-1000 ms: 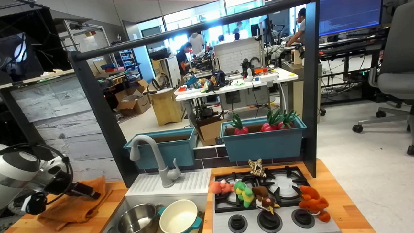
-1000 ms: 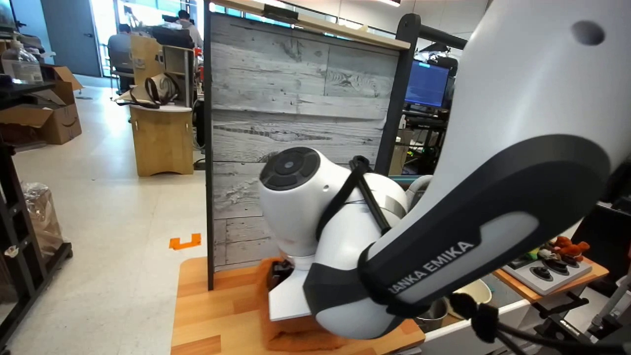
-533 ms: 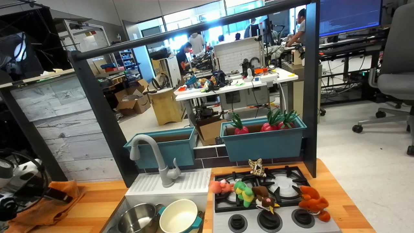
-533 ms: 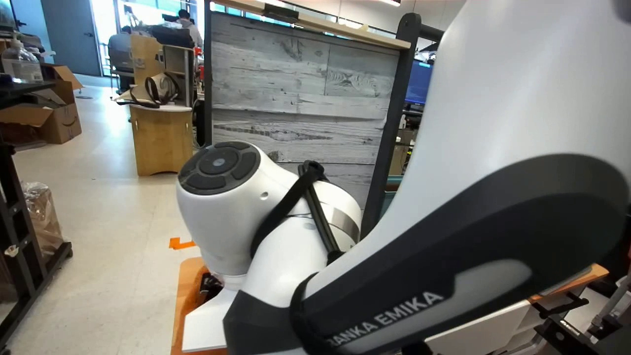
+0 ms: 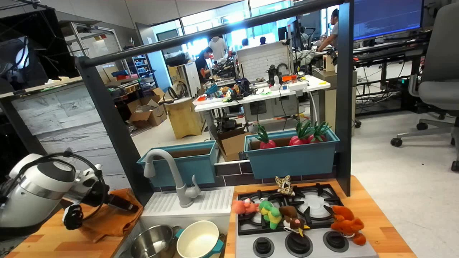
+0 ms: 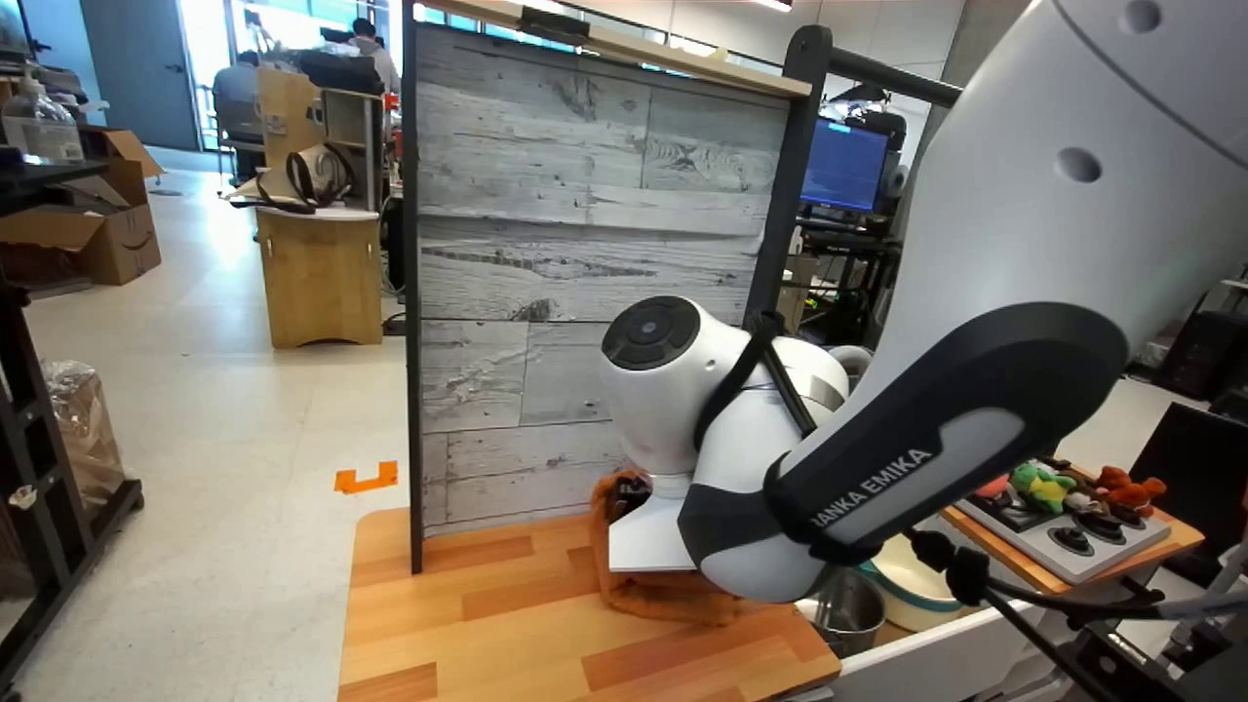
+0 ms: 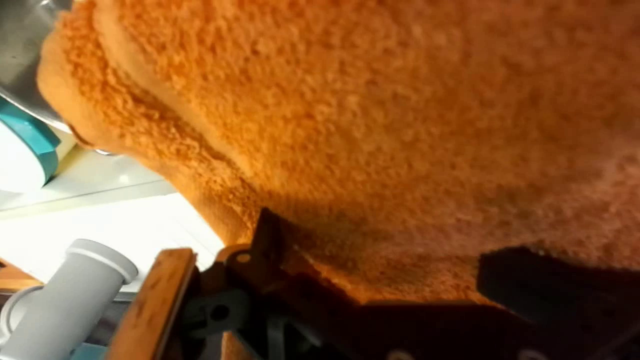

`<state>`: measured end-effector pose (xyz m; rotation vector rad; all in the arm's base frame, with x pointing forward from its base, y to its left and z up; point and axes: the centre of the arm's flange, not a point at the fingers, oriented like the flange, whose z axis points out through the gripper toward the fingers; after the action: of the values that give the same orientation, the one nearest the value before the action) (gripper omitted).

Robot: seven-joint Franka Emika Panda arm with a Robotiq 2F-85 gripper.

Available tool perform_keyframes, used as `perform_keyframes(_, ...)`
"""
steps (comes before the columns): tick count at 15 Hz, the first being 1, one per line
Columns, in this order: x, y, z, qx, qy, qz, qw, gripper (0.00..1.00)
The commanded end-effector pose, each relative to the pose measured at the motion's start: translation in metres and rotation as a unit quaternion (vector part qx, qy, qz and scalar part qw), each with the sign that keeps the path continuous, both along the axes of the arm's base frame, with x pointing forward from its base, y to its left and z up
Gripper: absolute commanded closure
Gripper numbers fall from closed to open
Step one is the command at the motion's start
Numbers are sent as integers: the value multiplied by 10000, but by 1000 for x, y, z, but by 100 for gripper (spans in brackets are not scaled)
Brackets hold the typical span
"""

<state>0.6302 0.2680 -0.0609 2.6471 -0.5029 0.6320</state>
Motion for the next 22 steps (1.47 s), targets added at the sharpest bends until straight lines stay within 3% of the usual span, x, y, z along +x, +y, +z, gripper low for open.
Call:
perform_keyframes(1, -11, 38, -10, 450, 10, 137, 9989, 0)
perform_keyframes(6, -43, 175, 16, 1458, -115, 845, 9856, 0)
perform_keyframes(8, -53, 201, 22, 1671, -71, 978, 9811, 0)
perform_keyframes(10, -60, 187, 15, 1568, -16, 990, 9827, 0)
perform_keyframes(14, -55, 82, 1, 829, 129, 299, 9960, 0)
perform_keyframes(17, -34, 29, 14, 446, 91, -221, 9987, 0)
perform_keyframes(19, -30, 20, 12, 343, 176, -244, 9990, 0)
perform_keyframes(22, -58, 68, -5, 653, 460, 369, 9961, 0)
